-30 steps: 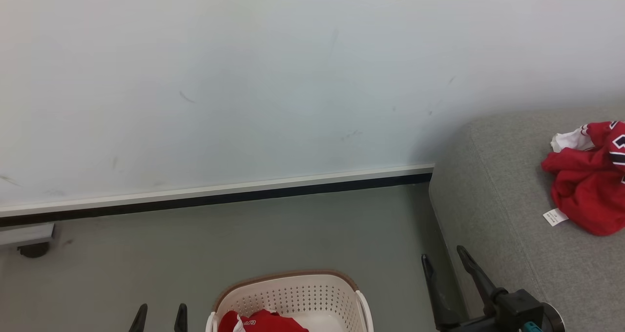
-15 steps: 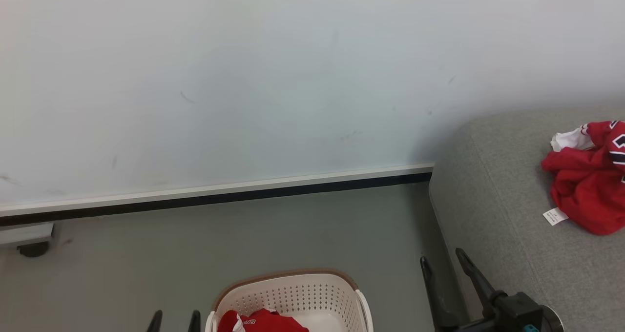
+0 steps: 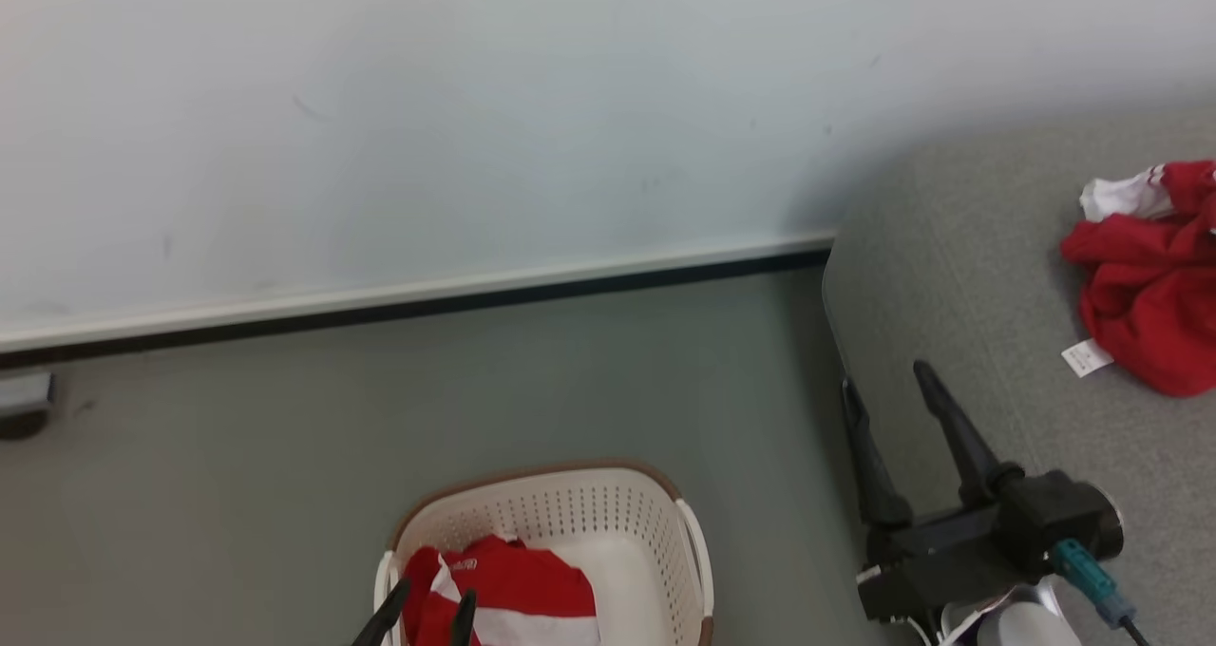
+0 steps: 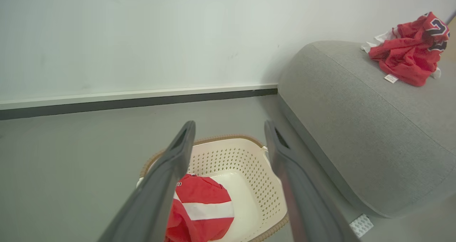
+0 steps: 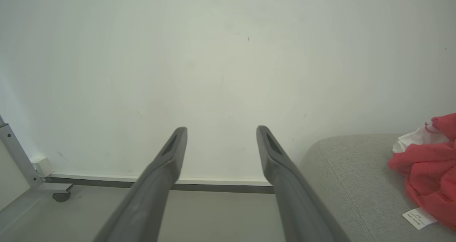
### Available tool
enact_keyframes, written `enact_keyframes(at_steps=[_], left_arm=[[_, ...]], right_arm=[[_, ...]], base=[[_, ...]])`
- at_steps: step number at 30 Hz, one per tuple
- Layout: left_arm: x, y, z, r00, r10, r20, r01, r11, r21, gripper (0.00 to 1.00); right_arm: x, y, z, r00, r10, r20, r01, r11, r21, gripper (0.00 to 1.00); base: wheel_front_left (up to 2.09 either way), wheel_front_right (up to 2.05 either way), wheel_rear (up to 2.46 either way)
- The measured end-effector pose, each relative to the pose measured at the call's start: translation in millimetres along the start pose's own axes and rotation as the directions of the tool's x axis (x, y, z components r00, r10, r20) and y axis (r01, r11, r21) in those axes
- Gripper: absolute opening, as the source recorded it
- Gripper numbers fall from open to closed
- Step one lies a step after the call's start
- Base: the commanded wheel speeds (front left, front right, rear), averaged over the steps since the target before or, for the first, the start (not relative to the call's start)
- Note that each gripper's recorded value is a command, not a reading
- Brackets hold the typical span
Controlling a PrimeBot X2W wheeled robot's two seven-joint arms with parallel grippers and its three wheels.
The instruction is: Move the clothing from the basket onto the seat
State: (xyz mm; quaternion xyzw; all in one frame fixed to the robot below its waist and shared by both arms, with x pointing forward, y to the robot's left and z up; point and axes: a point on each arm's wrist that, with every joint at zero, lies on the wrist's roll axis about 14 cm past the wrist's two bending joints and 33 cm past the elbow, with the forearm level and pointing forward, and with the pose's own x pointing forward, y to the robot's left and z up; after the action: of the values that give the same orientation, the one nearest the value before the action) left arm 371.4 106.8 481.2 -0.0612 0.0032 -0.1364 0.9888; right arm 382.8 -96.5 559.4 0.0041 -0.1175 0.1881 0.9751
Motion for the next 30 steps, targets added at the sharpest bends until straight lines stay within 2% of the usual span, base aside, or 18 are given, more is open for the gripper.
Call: enact_keyframes(at_steps=[5,11,21,23,30], left_arm=[[32.2,-17.6,-24.3,0.990,-0.113,-0.080,0.116,0.993,0.028,1.00],[66.7,-32.5,-59.3,0.953,-0.240,-0.183,0.252,0.967,0.044,1.00],[113.8,-30.3,-149.7,0.845,-0.355,-0.401,0.417,0.906,0.075,1.00],[120.8,-29.9,-178.2,0.802,-0.380,-0.460,0.461,0.884,0.073,1.00],[122.6,-13.6,-254.5,0.682,-0.385,-0.621,0.537,0.841,0.068,1.00]], right_arm=[[21.5,-14.2,-2.5,1.000,-0.013,0.015,0.014,1.000,-0.016,1.00],[50.9,-29.6,-15.3,1.000,-0.021,0.019,0.022,0.999,-0.027,1.00],[97.9,-44.5,-59.5,1.000,-0.023,0.004,0.023,1.000,-0.011,1.00],[103.7,-49.0,-77.5,0.999,-0.030,-0.016,0.030,1.000,-0.004,1.00],[113.6,-56.5,-114.9,0.998,-0.040,-0.055,0.041,0.999,0.011,1.00]], base=[[0.00,0.00,0.00],[0.00,0.00,0.00],[0.00,0.00,0.00],[0.00,0.00,0.00],[0.00,0.00,0.00]])
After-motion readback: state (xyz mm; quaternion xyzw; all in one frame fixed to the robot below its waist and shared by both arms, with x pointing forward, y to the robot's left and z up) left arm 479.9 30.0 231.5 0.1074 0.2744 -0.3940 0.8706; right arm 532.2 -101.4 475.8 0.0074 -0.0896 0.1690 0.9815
